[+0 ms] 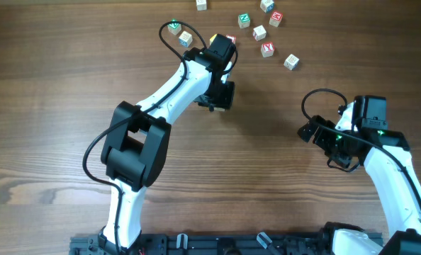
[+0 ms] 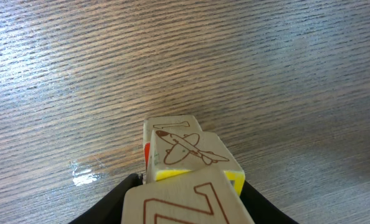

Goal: Form a tower

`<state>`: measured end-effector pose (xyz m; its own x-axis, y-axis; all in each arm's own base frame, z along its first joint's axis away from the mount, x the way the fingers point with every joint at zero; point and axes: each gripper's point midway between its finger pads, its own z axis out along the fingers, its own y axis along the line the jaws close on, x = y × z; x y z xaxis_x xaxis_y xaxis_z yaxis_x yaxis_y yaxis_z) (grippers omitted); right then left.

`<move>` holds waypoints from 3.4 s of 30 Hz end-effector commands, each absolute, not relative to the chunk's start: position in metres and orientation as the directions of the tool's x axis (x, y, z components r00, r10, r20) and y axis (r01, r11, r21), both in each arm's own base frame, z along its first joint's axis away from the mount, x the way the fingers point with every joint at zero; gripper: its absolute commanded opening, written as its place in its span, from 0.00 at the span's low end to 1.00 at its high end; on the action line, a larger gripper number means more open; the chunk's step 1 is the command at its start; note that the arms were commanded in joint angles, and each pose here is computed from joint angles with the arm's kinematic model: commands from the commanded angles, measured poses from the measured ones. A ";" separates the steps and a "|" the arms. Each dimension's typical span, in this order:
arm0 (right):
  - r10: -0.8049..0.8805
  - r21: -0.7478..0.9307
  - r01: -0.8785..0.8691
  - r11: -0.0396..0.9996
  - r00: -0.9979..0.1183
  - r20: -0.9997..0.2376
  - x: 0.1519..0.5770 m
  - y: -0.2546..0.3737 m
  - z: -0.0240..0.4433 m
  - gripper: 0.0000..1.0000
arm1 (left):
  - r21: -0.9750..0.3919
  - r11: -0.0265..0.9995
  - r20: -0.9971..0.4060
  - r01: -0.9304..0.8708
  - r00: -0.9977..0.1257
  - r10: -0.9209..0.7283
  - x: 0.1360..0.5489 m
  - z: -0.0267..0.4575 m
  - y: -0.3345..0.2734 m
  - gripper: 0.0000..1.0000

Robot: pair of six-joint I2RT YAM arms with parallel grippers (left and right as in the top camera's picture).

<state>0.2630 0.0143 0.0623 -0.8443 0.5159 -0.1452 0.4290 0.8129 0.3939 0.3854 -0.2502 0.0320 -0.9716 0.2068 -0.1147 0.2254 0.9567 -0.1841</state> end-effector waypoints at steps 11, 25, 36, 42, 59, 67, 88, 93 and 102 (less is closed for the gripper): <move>0.500 0.406 0.407 0.818 -0.853 -0.152 0.264 0.016 0.065 1.00 | -0.171 0.959 -0.118 0.226 -0.971 0.208 0.388 0.030 -0.250 0.37; 0.500 0.406 0.407 0.819 -0.853 -0.153 0.264 0.016 0.065 1.00 | -0.130 0.966 -0.143 0.223 -0.968 0.205 0.394 0.030 -0.245 0.80; 0.500 0.406 0.406 0.818 -0.852 -0.155 0.265 0.016 0.065 1.00 | -0.147 0.958 -0.205 0.245 -0.955 0.212 0.406 0.033 -0.255 0.82; 0.499 0.407 0.405 0.819 -0.852 -0.156 0.265 0.016 0.065 1.00 | -0.147 0.956 -0.206 0.254 -0.953 0.221 0.404 0.033 -0.259 0.57; 0.499 0.408 0.403 0.819 -0.851 -0.162 0.266 0.016 0.066 1.00 | -0.122 0.961 -0.213 0.249 -0.952 0.220 0.406 0.033 -0.255 0.33; 0.499 0.410 0.401 0.819 -0.850 -0.167 0.268 0.015 0.066 1.00 | -0.122 0.961 -0.213 0.249 -0.952 0.220 0.406 0.033 -0.255 0.66; 0.499 0.412 0.397 0.820 -0.849 -0.175 0.270 0.015 0.067 1.00 | -0.116 0.962 -0.189 0.246 -0.957 0.222 0.396 0.012 -0.249 0.85; 0.499 0.413 0.396 0.820 -0.848 -0.178 0.270 0.015 0.067 1.00 | -0.117 0.960 -0.188 0.253 -0.955 0.229 0.394 0.012 -0.252 0.61; 0.499 0.413 0.396 0.820 -0.848 -0.177 0.270 0.015 0.067 1.00 | -0.113 0.955 -0.184 0.275 -0.950 0.252 0.387 0.012 -0.260 0.62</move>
<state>0.2681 0.0135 0.0640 -0.8407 0.5154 -0.1660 0.4200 0.8143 0.4007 0.3898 -0.2643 0.0191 -0.9488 0.2453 -0.1991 0.2737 0.9530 -0.1303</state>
